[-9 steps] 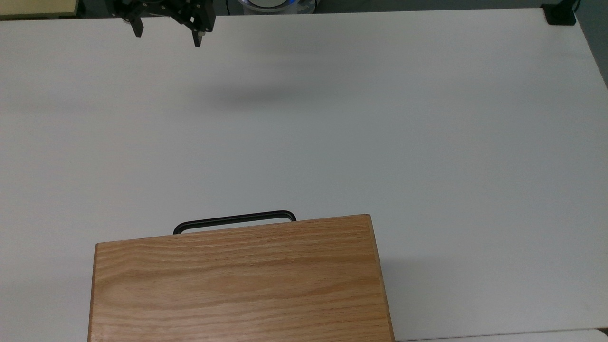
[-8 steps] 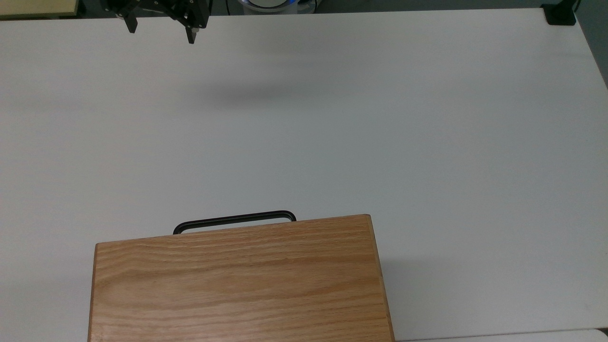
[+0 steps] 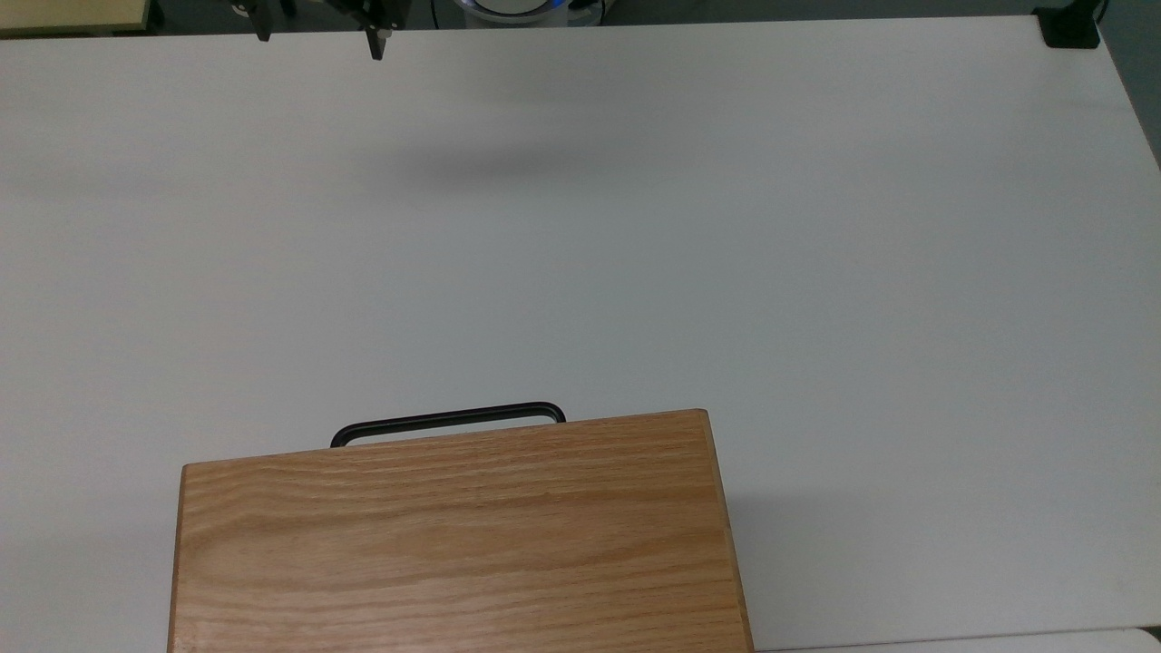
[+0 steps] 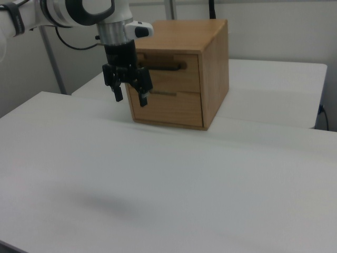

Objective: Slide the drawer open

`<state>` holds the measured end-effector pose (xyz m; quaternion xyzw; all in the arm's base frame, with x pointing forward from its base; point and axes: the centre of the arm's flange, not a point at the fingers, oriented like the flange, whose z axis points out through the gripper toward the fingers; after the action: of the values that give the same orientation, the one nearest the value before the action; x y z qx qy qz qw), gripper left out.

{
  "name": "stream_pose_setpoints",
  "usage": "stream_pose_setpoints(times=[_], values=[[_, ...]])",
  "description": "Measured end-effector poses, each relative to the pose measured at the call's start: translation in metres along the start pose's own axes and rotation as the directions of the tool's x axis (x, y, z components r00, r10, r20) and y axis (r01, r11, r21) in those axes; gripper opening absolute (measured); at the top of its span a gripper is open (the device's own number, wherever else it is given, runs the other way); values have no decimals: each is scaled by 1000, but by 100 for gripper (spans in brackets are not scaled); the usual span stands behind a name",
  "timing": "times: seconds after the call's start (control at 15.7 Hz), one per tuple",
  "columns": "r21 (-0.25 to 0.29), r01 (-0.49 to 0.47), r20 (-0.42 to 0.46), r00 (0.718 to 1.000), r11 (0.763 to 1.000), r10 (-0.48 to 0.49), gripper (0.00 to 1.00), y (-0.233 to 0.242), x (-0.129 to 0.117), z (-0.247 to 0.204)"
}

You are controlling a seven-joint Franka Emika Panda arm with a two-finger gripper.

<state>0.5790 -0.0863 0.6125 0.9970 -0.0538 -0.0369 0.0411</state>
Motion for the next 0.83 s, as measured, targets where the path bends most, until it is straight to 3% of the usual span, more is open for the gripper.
stream_pose_setpoints(times=[0.38, 0.57, 0.7, 0.83], values=[[3, 2, 6, 1000, 1000, -2, 100, -2, 2, 4], [91, -78, -75, 994, 993, 85, 100, -10, 15, 0], [166, -220, -137, 960, 961, 243, 100, -12, 30, 0], [243, -364, -166, 898, 899, 408, 100, -16, 48, 5]])
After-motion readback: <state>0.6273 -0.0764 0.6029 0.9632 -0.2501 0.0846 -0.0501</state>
